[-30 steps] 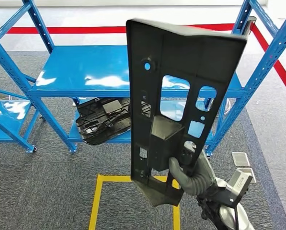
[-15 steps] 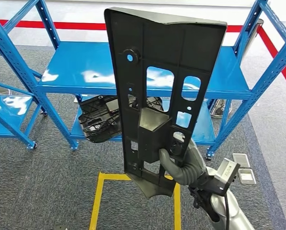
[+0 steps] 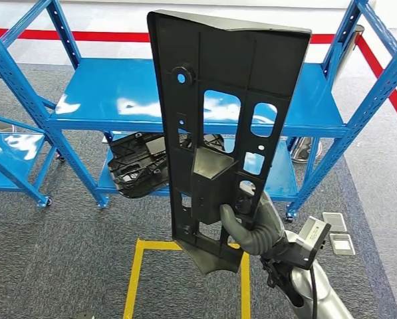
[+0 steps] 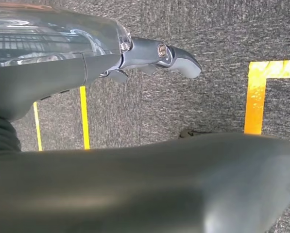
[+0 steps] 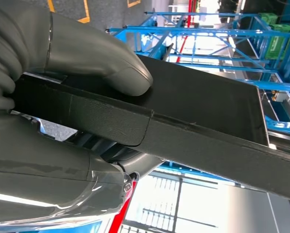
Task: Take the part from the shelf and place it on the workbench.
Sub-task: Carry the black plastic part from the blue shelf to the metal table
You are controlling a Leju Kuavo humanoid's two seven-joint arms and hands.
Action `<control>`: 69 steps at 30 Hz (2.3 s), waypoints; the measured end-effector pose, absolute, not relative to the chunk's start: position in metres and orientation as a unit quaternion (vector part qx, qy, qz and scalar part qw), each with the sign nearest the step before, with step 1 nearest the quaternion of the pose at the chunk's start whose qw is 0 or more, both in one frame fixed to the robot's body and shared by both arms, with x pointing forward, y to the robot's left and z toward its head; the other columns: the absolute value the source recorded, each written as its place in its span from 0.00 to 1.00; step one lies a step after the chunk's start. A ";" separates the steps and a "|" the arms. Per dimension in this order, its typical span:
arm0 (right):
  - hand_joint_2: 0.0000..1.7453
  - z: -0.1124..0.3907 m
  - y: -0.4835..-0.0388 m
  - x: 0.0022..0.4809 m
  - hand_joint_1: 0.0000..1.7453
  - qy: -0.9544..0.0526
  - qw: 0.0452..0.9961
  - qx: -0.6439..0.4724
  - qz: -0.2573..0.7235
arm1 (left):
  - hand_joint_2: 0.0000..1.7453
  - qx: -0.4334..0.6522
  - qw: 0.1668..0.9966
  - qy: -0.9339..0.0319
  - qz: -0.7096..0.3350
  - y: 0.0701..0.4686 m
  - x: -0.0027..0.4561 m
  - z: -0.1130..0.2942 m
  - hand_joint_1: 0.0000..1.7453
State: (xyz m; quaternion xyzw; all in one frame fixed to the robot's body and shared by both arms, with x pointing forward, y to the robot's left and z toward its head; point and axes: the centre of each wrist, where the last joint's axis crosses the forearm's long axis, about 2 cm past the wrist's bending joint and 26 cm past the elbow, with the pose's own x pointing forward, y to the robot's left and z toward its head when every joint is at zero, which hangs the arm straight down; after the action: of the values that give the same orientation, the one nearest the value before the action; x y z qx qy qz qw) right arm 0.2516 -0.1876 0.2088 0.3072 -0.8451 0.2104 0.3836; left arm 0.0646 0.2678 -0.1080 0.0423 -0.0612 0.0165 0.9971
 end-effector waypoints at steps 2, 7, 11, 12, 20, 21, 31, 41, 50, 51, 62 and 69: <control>1.00 0.210 -0.187 0.252 1.00 -0.846 0.379 0.310 0.209 | 1.00 0.042 0.997 -0.061 0.016 0.268 0.065 -0.108 0.00; 1.00 0.216 -0.184 0.252 1.00 -0.849 0.362 0.321 0.211 | 1.00 0.042 0.997 -0.062 0.015 0.268 0.066 -0.108 0.00; 1.00 0.219 -0.180 0.251 1.00 -0.845 0.355 0.336 0.217 | 1.00 0.043 0.997 -0.062 0.014 0.268 0.067 -0.108 0.00; 1.00 0.219 -0.179 0.251 1.00 -0.844 0.353 0.340 0.217 | 1.00 0.043 0.997 -0.063 0.014 0.268 0.067 -0.108 0.00; 1.00 0.225 -0.178 0.247 1.00 -0.850 0.330 0.345 0.224 | 1.00 0.044 0.997 -0.063 0.014 0.270 0.066 -0.108 0.00; 1.00 0.226 -0.178 0.247 1.00 -0.850 0.327 0.345 0.225 | 1.00 0.045 0.997 -0.063 0.014 0.270 0.066 -0.108 0.00; 1.00 0.224 -0.181 0.245 1.00 -0.847 0.330 0.344 0.234 | 1.00 0.047 0.997 -0.059 0.015 0.271 0.062 -0.109 0.00; 1.00 0.223 -0.181 0.244 1.00 -0.846 0.331 0.346 0.236 | 1.00 0.049 0.997 -0.059 0.015 0.274 0.062 -0.109 0.00; 1.00 0.224 -0.180 0.245 1.00 -0.846 0.328 0.346 0.236 | 1.00 0.050 0.997 -0.058 0.016 0.275 0.061 -0.109 0.00; 1.00 0.224 -0.180 0.245 1.00 -0.846 0.328 0.347 0.237 | 1.00 0.050 0.997 -0.057 0.016 0.275 0.059 -0.109 0.00; 1.00 0.221 -0.180 0.245 1.00 -0.840 0.333 0.352 0.244 | 1.00 0.049 0.997 -0.056 0.016 0.274 0.060 -0.109 0.00; 1.00 0.222 -0.179 0.246 1.00 -0.839 0.332 0.355 0.243 | 1.00 0.049 0.997 -0.054 0.016 0.274 0.059 -0.109 0.00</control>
State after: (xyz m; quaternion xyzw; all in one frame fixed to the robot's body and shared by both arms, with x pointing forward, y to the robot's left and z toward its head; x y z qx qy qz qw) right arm 0.2459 -0.1794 0.2216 0.3553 -0.8394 0.2426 0.3322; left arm 0.0588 0.2742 -0.1091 0.0492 -0.0541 0.0164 0.9972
